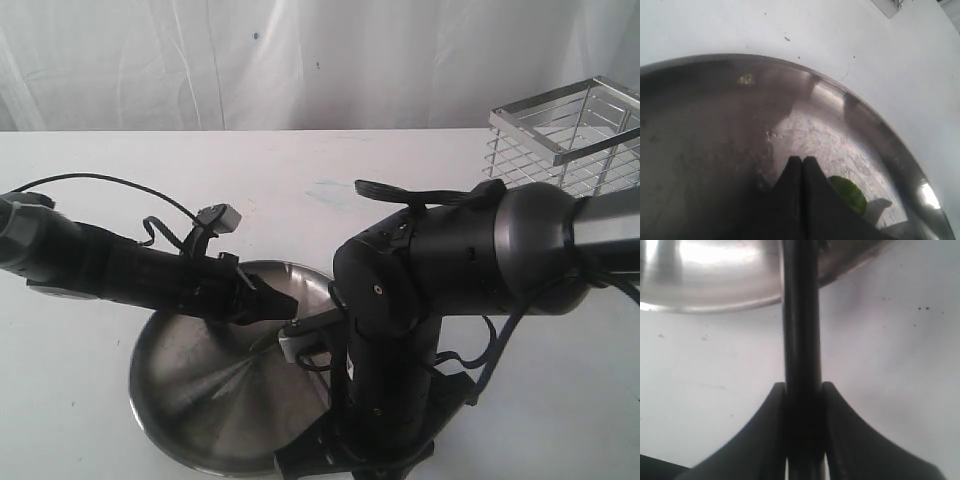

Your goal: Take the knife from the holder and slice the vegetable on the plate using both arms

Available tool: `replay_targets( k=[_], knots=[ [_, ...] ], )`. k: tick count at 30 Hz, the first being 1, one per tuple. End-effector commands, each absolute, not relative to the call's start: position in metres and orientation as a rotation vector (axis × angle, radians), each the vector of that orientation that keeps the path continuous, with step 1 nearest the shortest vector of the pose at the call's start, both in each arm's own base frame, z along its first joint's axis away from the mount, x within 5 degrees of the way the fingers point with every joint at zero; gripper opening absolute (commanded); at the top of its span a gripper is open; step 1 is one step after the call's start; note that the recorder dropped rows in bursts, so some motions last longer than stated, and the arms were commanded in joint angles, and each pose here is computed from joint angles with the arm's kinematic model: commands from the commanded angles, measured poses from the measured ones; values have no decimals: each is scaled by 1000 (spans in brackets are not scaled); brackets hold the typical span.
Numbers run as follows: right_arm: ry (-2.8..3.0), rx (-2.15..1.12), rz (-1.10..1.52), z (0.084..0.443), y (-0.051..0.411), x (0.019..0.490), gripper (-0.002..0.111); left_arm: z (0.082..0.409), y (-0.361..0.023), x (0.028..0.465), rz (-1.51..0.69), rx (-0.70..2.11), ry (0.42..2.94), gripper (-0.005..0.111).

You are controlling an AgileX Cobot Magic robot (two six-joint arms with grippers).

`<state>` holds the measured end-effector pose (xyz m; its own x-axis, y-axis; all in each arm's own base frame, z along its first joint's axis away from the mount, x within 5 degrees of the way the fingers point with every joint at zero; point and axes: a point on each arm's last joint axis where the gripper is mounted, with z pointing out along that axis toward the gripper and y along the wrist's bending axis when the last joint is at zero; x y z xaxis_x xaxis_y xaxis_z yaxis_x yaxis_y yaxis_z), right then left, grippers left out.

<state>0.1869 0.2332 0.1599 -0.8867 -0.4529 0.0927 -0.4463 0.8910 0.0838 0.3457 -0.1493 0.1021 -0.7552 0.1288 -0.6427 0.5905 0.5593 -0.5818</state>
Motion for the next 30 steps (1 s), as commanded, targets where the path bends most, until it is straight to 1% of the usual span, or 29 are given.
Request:
replay_targets(
  k=[1,5,10,18,25,30],
  knots=[
    [-2966,722,-119,163,233,188,0,106,-148,341,-1100,567,2285,0],
    [-2981,723,-132,161,235,190,0,125,-149,340,-1124,593,2220,0],
    [-3009,727,-161,161,237,192,0,132,-154,336,-1229,603,2164,0],
    [-3084,724,-237,162,243,198,0,129,-153,334,-1227,587,2176,0],
    [-3087,702,-230,161,242,198,0,125,-151,334,-1168,620,2209,0],
    [-3088,704,-228,161,242,198,0,125,-151,334,-1171,615,2207,0]
  ],
)
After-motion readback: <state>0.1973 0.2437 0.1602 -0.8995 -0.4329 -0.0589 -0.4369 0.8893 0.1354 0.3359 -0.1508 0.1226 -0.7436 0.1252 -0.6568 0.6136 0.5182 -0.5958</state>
